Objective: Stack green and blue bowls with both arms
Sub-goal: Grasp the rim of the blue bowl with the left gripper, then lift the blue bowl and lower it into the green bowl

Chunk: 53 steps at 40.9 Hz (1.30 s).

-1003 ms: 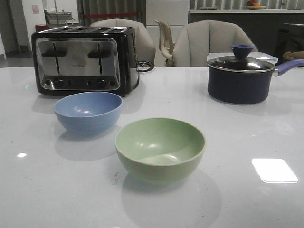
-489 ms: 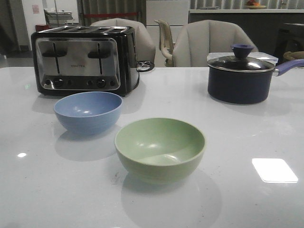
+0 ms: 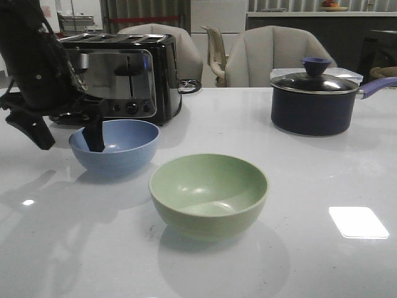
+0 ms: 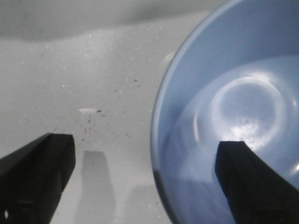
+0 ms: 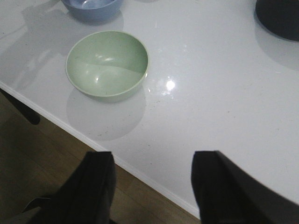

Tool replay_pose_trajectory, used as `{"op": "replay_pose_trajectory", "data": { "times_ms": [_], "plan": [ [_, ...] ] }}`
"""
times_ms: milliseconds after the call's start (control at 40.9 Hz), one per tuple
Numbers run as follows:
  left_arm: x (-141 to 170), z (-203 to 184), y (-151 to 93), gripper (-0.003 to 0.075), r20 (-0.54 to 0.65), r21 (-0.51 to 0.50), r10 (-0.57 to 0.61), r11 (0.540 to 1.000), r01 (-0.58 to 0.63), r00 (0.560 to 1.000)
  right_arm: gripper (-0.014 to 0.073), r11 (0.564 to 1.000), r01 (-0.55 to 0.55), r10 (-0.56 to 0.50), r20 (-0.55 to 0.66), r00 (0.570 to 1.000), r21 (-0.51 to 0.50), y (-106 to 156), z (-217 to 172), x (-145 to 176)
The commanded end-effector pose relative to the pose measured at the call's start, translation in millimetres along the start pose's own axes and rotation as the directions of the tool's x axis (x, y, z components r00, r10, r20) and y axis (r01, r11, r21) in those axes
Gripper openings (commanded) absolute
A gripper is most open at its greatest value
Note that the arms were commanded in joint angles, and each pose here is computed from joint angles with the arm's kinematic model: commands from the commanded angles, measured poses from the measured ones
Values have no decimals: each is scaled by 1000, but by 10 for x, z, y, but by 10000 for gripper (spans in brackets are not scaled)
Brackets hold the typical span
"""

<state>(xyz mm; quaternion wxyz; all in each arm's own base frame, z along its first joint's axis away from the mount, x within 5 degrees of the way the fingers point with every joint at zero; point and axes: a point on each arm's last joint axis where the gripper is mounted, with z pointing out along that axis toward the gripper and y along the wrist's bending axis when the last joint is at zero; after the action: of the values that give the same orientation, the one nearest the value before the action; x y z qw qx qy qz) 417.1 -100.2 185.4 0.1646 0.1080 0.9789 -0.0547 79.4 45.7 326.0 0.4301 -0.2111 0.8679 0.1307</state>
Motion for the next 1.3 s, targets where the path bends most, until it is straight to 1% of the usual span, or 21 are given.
{"op": "replay_pose_trajectory", "data": {
  "times_ms": [0, 73, 122, 196, 294, 367, 440, 465, 489, 538, 636, 758, 856, 954, 1052, 1174, 1272],
  "plan": [
    [-184, -316, -87, 658, 140, 21, -2, 1000, -1, 990, 482, 1000, 13, -14, 89, 996, 8, -3, -59, -123],
    [-199, -318, -92, 648, 156, 20, 0, 1000, -3, 988, 482, 1000, 13, -14, 89, 996, 8, -3, -59, -123],
    [-203, -318, -92, 619, 161, 19, 0, 1000, -3, 987, 482, 1000, 13, -14, 89, 996, 8, -3, -59, -123],
    [-205, -319, -92, 524, 163, 19, 0, 1000, -3, 987, 482, 1000, 13, -14, 89, 996, 8, -3, -59, -123],
    [-194, -317, -92, 350, 151, 20, 0, 1000, -4, 989, 482, 1000, 13, -14, 89, 996, 8, -3, -59, -123],
    [-191, -316, -93, 245, 148, 20, 1, 1000, -4, 989, 482, 1000, 13, -14, 89, 996, 8, -3, -59, -123],
    [-189, -316, -93, 146, 145, 20, 1, 1000, -4, 989, 482, 1000, 13, -14, 89, 996, 8, -3, -59, -123],
    [-189, -316, -93, 130, 145, 20, 1, 1000, -4, 989, 482, 1000, 13, -14, 89, 996, 8, -3, -59, -123],
    [-189, -316, -93, 94, 145, 20, 1, 1000, -4, 989, 482, 1000, 13, -14, 89, 996, 8, -3, -59, -123],
    [-191, -336, -94, 106, 150, 20, 1, 1000, -4, 989, 482, 1000, 13, -14, 89, 996, 8, -3, -59, -123],
    [-201, -451, -101, 101, 173, 20, 4, 1000, -7, 985, 482, 1000, 13, -14, 89, 996, 8, -3, -59, -123],
    [-200, -802, -147, 100, 242, 24, 15, 999, -21, 970, 482, 1000, 13, -14, 89, 996, 8, -3, -59, -123],
    [-126, -1117, -262, 100, 299, 24, 75, 996, -86, 951, 482, 1000, 13, -14, 89, 996, 8, -3, -59, -123],
    [7, -1429, -433, 100, 350, 31, 129, 988, -149, 928, 482, 1000, 13, -14, 89, 996, 8, -3, -59, -123],
    [152, -1618, -607, 101, 369, 43, 179, 977, -209, 912, 482, 1000, 13, -14, 89, 996, 8, -3, -59, -123],
    [315, -1673, -918, 100, 359, 71, 265, 948, -310, 895, 482, 1000, 13, -14, 89, 996, 8, -3, -59, -123],
    [397, -1612, -1149, 101, 340, 99, 315, 925, -367, 886, 482, 1000, 13, -14, 89, 996, 8, -3, -59, -123]
  ]
}}
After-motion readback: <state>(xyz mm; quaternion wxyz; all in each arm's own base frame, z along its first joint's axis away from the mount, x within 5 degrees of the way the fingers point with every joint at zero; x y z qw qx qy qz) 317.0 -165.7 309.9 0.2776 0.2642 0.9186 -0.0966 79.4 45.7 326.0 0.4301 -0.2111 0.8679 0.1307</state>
